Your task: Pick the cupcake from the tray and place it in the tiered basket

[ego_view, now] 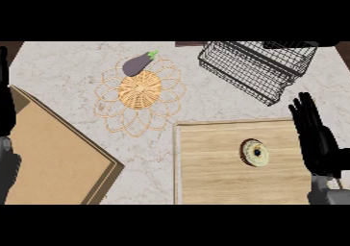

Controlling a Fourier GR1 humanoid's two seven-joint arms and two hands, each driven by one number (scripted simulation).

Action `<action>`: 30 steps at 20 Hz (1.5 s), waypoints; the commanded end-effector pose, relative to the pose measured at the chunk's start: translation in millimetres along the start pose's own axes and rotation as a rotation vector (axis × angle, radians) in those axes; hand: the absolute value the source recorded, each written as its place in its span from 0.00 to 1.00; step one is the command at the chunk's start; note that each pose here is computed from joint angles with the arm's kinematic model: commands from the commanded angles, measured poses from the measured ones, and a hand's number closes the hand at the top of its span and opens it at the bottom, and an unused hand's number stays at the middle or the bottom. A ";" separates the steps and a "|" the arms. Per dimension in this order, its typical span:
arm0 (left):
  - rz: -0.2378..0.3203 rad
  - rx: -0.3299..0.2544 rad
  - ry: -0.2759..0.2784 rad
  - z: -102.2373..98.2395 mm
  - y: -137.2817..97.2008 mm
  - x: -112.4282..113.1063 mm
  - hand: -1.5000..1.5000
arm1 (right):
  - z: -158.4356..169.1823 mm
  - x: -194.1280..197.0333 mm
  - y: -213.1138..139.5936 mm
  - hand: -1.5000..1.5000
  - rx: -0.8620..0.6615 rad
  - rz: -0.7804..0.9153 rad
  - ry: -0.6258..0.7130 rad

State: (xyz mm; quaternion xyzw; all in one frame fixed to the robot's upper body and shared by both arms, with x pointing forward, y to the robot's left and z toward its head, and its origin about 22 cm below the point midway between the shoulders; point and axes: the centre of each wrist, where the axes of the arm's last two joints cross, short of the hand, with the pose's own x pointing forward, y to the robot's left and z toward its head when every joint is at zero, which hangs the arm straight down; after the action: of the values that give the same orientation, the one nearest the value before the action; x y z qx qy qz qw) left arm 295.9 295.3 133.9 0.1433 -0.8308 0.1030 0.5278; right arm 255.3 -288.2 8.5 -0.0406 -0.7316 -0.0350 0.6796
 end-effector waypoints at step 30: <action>-0.192 -0.245 0.598 139.4 -8.6 -118.9 0.50 | 133.0 55.6 -36.0 0.00 -0.503 0.679 0.401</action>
State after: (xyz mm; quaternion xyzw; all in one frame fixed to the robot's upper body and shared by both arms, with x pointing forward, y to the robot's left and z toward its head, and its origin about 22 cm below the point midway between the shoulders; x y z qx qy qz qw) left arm 255.8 271.2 11.8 0.1504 -0.7099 -0.0091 0.6880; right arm 127.3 -309.0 46.1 -0.4074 -0.5555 -0.0550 0.7228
